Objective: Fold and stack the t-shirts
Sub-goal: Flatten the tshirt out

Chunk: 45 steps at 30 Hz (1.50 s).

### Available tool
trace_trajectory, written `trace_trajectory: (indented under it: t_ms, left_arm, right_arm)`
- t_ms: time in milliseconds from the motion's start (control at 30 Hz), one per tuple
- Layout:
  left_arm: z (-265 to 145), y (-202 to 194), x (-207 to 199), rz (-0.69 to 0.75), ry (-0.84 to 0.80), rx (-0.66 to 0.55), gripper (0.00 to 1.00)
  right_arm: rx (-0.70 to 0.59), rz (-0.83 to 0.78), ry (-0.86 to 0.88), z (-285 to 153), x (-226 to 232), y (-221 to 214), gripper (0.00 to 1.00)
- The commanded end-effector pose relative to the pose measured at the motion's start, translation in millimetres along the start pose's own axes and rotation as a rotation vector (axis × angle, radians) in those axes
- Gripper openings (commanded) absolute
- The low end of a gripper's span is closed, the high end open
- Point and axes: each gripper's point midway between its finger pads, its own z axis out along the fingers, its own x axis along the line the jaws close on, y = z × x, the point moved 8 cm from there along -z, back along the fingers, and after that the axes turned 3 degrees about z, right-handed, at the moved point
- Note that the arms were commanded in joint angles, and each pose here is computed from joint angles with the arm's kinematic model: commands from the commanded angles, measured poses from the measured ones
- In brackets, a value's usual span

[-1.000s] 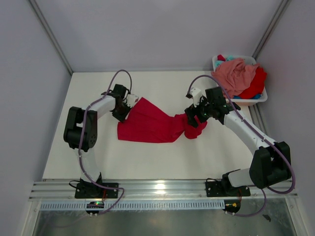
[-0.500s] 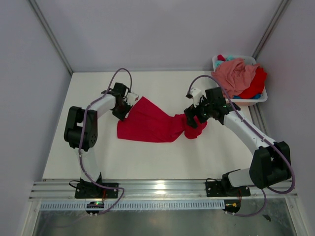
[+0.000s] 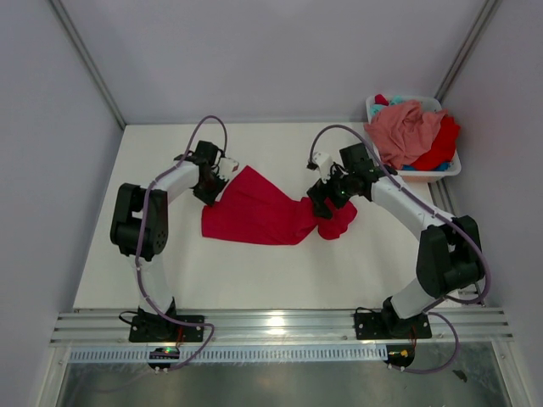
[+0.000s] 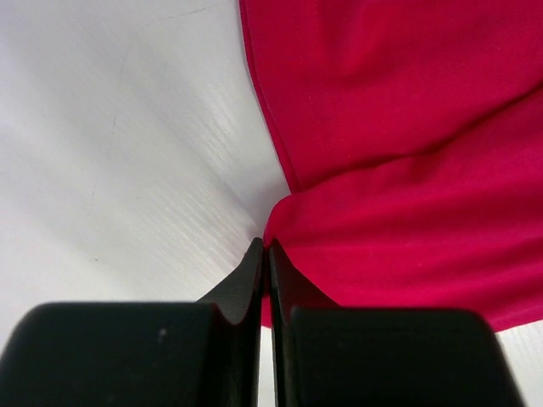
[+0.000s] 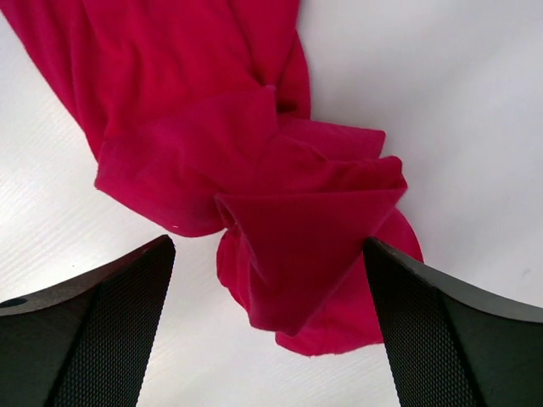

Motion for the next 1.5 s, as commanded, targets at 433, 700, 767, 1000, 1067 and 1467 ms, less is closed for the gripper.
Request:
trace_trajectory:
  t_ms: [433,700,767,1000,1067,1467]
  left_arm:
    - [-10.3,4.6,5.4,-0.007,0.049,-0.029,0.0]
    - [-14.9,9.4,9.0,-0.01,0.076,-0.059,0.0]
    - [-15.4,8.7,12.2,-0.018,0.113,-0.052,0.0]
    - [-31.2,13.1,36.2,-0.101,0.229,-0.129,0.0]
    - [-46.5,15.4,56.2,-0.161,0.266,-0.173,0.0]
    - [-150.2,-1.8,131.9,-0.338,0.508,-0.365,0.0]
  right_arm:
    - [0.037,-0.113,0.09,-7.6,26.1,6.5,0.03]
    - [0.021,-0.089,-0.338,-7.3,-17.8,19.0,0.03]
    - [-0.024,-0.107,-0.551,-20.3,-38.0,33.7,0.03]
    - [-0.281,-0.089,-1.007,-99.2,-75.8,98.1,0.03]
    - [-0.319,-0.057,-1.054,-115.8,-81.1,107.9,0.03]
    - [-0.183,-0.125,-1.048,-137.7,-109.5,88.7,0.04]
